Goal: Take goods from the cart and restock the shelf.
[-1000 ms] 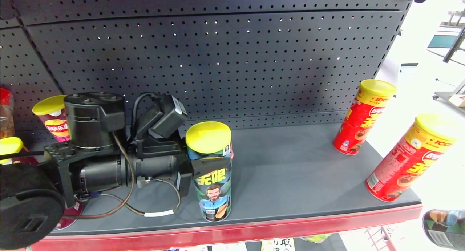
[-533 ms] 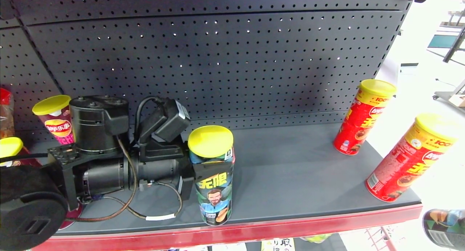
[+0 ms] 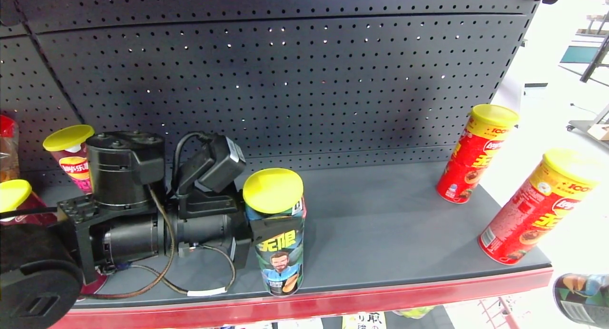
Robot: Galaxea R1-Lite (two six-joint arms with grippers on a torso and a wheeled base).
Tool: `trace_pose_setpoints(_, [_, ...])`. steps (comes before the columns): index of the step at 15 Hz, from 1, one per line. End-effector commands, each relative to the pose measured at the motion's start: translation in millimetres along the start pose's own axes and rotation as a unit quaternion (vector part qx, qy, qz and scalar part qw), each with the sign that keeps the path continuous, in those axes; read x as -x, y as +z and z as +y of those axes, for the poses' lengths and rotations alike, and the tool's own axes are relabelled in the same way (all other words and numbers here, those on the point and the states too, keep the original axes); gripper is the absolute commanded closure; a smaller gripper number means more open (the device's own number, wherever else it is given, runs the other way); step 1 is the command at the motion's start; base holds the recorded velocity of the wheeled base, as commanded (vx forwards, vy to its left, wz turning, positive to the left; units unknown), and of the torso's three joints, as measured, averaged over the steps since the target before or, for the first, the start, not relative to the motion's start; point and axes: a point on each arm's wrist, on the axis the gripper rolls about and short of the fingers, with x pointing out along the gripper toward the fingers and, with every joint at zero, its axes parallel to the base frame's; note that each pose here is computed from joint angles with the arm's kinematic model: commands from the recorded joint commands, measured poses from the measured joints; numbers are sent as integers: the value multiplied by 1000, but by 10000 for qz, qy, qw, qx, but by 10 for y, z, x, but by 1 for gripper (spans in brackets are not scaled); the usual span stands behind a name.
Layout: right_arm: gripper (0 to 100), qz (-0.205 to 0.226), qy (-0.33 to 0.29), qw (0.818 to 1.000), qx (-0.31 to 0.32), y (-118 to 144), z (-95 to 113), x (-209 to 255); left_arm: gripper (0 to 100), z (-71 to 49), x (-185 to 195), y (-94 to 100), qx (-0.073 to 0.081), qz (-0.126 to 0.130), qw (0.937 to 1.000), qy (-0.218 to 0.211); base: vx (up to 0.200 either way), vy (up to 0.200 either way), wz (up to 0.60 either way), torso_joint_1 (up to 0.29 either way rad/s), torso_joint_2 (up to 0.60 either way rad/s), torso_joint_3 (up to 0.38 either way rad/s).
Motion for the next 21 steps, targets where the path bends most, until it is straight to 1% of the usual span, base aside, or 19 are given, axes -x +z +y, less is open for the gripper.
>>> trace_pose_setpoints(1, [100,-12,1,10000,-1,4,-1,2,100,-1,-3,-19,25,39,10000,-7,0,0,0,0,0,0])
trace_pose_setpoints(2, [100,-12,1,10000,-1,4,-1,2,100,-1,-3,-19,18,39,10000,-7,0,0,0,0,0,0])
trace_pose_setpoints(3, [100,-26,-8,10000,-4,7,-2,7,100,-3,-5,-31,-39,58,10000,-13,0,0,0,0,0,0])
trace_pose_setpoints(4, [100,-26,-8,10000,-4,7,-2,7,0,-3,-5,-31,-85,58,9999,-13,0,0,0,0,0,0])
trace_pose_setpoints(7, [100,-19,0,10000,-2,8,-1,4,0,-8,8,-21,-105,39,9999,-8,0,0,0,0,0,0])
trace_pose_setpoints(9, [100,-26,-8,10000,-4,7,-2,7,0,-48,66,-35,-101,45,9999,-10,0,0,0,0,0,0])
trace_pose_setpoints(12, [100,-18,-8,10000,-3,8,-1,4,0,-167,246,-62,-75,28,10000,3,0,0,0,0,0,0])
trace_pose_setpoints(14, [100,-26,-8,10000,-4,11,-2,6,0,-239,379,-63,-101,-34,9999,41,0,0,0,0,0,0])
trace_pose_setpoints(19, [100,-26,-8,10000,-4,11,-2,6,0,-302,660,-88,-138,-155,9992,347,0,0,0,0,0,0])
trace_pose_setpoints(21, [100,-11,-7,10000,-2,6,-1,4,0,-363,809,-104,-177,-237,9984,476,0,0,0,0,0,0])
